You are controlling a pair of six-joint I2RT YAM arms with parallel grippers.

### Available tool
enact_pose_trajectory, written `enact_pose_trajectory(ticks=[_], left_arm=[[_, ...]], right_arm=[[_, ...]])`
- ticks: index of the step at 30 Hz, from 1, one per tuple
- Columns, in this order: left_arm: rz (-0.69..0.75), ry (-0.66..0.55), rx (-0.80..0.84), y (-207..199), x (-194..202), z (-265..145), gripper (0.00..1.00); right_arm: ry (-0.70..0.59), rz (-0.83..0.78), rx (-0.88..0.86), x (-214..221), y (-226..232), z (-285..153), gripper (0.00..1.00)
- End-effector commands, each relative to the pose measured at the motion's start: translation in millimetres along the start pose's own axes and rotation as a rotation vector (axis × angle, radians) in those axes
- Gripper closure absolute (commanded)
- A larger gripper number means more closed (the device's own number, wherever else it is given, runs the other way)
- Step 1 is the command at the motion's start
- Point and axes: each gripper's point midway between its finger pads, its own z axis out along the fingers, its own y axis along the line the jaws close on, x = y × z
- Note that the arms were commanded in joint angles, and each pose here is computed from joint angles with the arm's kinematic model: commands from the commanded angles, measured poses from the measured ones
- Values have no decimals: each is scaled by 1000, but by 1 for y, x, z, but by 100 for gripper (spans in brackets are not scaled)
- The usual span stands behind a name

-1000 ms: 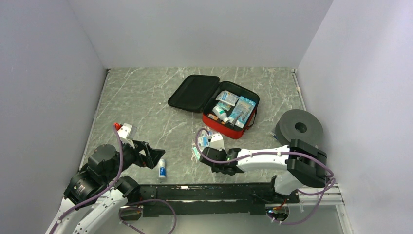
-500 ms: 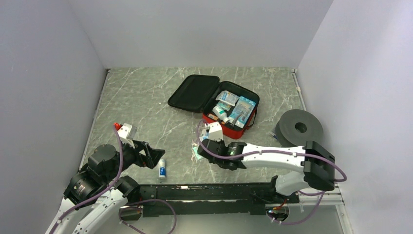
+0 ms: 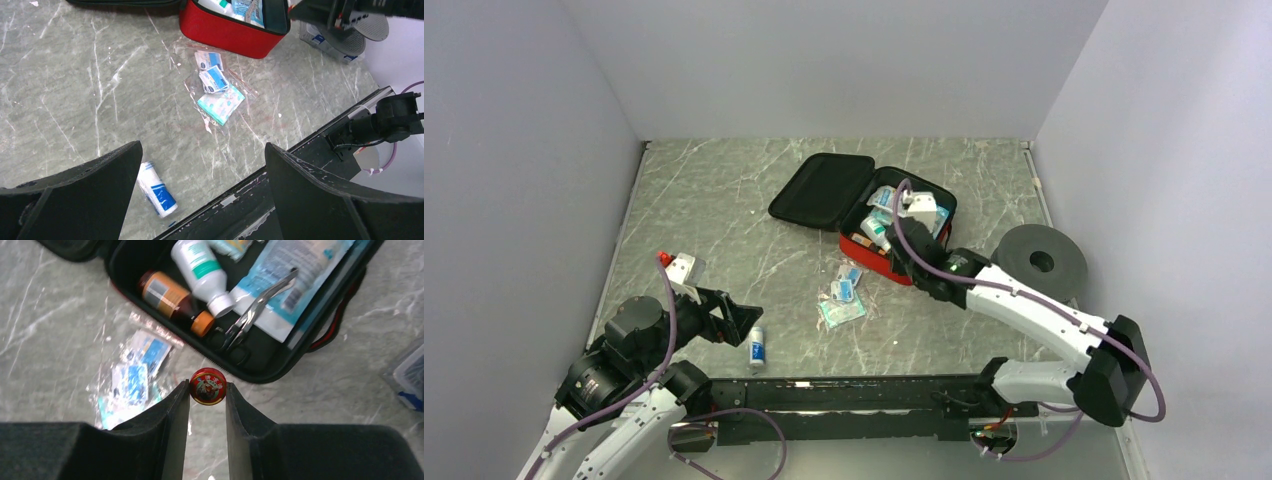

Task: Organize the medicine kit
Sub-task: Pick up the medical item at the center of the board, then place the medical item at the medicine box.

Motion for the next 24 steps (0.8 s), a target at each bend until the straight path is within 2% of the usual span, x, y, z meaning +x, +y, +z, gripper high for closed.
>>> enact_pose_trajectory(ticks=[1,10,24], left_arm=[[8,-19,-7,0,-6,1,1],[8,-24,-1,0,-6,0,1],[13,-14,16,-3,-5,1,1]], right_arm=[[-63,26,-31,-45,-9,10,85],[8,78,5,-51,-26,67,86],[139,126,89,-21,-42,144,88]])
